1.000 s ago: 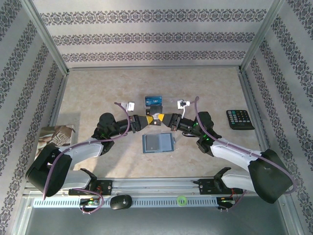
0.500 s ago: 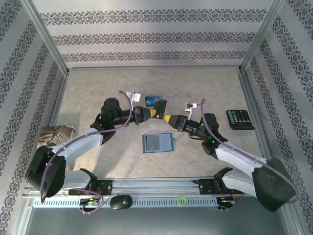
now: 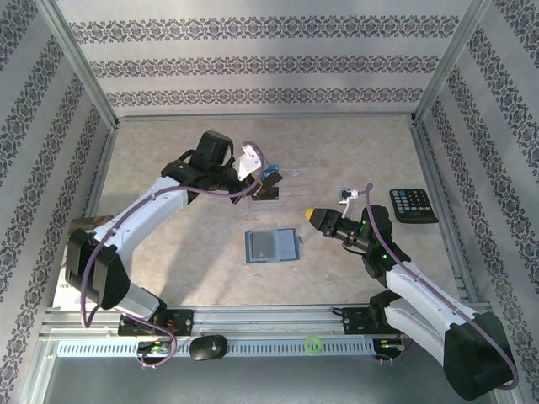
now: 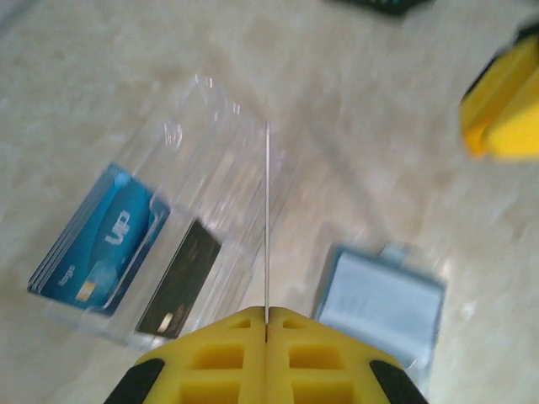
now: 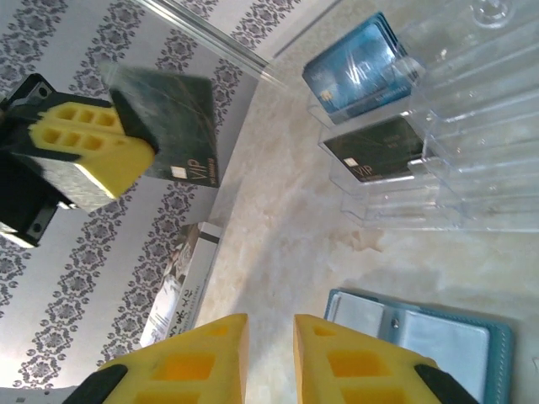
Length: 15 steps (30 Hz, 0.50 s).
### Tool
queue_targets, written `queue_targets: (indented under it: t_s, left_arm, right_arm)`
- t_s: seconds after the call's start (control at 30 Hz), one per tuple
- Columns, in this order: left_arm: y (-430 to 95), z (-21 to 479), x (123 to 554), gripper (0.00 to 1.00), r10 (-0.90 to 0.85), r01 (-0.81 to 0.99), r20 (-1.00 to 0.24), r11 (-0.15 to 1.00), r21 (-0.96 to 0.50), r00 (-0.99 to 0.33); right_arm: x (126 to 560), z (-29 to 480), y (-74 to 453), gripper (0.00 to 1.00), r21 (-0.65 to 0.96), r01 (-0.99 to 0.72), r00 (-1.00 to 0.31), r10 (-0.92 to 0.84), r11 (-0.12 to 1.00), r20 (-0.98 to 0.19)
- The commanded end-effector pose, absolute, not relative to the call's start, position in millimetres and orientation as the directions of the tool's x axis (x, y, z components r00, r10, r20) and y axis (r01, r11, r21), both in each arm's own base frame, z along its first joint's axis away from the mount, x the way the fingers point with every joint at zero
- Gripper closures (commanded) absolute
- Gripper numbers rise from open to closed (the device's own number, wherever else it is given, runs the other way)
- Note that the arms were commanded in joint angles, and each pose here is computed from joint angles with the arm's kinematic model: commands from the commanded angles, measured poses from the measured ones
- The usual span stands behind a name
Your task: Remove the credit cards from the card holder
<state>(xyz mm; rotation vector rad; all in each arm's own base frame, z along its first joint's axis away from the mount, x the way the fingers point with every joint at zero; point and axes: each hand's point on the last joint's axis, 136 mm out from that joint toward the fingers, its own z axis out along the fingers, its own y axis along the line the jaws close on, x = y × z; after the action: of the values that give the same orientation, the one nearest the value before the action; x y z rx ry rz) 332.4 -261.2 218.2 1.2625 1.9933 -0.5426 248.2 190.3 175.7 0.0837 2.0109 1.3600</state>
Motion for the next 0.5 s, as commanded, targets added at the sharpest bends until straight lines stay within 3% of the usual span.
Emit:
queue_targets:
  t_s: [0.0,0.47]
  left_arm:
    - [-246.0,202.1,333.8,1.00,0.806,0.949,-0.589,0.230,0.215,-0.061]
    - [-252.4,147.2,351.1,1.00,0.930,0.958,-0.344,-0.032,0.286,0.134]
  right_arm:
    - [246.5,178.9,188.5,0.79,0.833,-0.336,-0.750,0.411,0.439,-0.518]
    - [257.7,168.0,175.2,0.79,0.842,-0.282,-0.753,0.437,0.461,-0.492]
